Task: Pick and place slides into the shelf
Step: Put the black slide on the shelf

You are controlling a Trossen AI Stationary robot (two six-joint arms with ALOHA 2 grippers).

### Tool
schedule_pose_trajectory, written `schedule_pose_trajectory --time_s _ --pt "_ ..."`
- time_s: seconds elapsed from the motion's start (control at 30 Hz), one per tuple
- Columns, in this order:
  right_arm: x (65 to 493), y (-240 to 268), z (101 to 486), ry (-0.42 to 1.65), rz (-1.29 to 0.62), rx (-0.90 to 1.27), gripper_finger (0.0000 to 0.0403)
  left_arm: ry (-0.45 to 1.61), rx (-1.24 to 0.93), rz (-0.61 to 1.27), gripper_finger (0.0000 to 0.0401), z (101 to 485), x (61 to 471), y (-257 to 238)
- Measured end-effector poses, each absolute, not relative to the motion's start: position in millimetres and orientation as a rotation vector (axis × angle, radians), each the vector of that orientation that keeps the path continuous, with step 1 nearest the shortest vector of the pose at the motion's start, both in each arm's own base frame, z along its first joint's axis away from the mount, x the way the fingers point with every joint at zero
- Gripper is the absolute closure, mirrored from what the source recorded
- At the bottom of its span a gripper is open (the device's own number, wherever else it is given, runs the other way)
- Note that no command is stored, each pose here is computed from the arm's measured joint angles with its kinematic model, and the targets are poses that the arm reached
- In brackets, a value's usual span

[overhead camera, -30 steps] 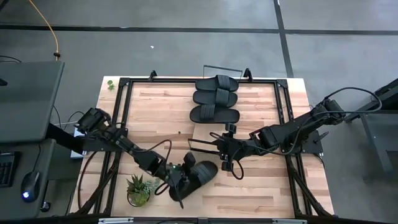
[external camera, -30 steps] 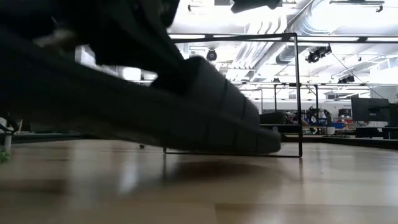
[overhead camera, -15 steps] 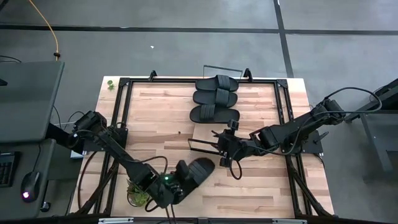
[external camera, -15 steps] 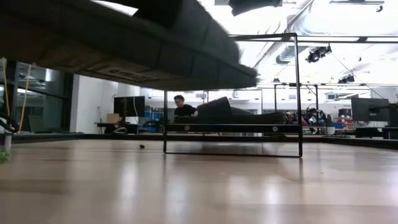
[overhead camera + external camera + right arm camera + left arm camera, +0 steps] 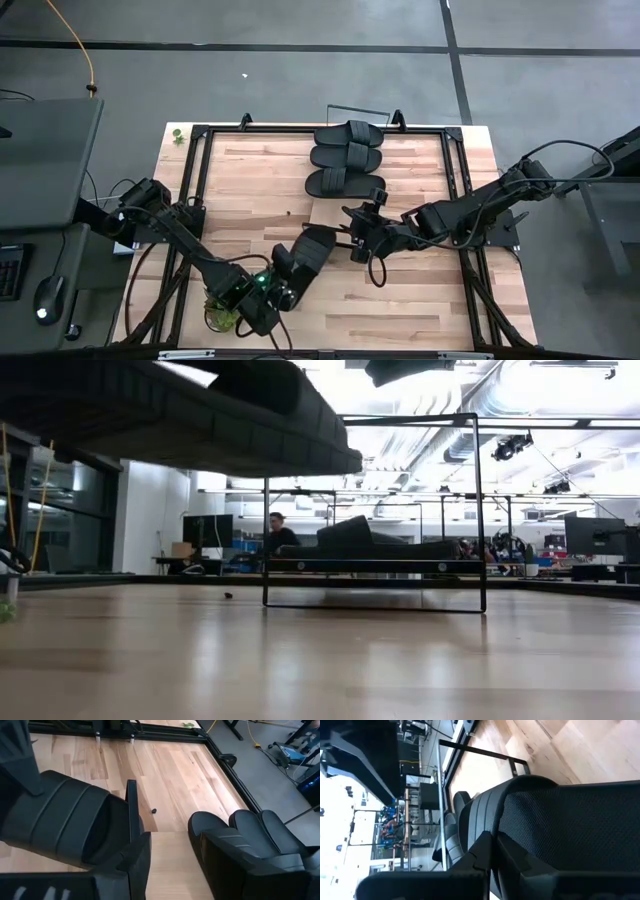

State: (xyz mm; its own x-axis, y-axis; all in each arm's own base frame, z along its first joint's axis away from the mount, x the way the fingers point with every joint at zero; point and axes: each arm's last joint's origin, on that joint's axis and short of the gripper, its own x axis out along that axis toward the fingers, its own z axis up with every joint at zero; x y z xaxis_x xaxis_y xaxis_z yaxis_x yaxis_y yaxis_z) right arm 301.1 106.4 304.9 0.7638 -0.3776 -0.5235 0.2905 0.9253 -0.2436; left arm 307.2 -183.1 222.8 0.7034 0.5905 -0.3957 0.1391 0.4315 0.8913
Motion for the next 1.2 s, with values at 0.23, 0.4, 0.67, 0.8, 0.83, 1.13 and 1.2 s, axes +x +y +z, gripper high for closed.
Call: schedule_pose_trajectory --time_s 0.23,0.4,0.67,0.8,0.83,1.13,1.2 --pt "301 106 305 0.6 -0.365 -0.152 0.024 0.713 1.101 0.29 0.0399 239 303 -202" --pt "301 106 305 0.6 -0.365 -0.152 0.024 0.664 1.094 0.252 0.04 255 296 -221" --pt "301 106 305 0.589 -0.387 -0.126 0.024 0.57 1.152 0.387 0.04 271 280 -240" --pt "301 104 306 0.56 -0.457 -0.122 0.024 0.538 1.178 0.531 0.04 273 277 -238" --pt "301 104 306 0.553 -0.471 -0.126 0.024 0.529 1.171 0.564 0.04 273 276 -236" --pt "302 104 308 0.526 -0.497 -0.123 0.024 0.463 1.055 0.731 0.0401 275 273 -214" --pt "302 104 309 0.516 -0.495 -0.117 0.024 0.453 1.009 0.757 0.0401 278 271 -203"
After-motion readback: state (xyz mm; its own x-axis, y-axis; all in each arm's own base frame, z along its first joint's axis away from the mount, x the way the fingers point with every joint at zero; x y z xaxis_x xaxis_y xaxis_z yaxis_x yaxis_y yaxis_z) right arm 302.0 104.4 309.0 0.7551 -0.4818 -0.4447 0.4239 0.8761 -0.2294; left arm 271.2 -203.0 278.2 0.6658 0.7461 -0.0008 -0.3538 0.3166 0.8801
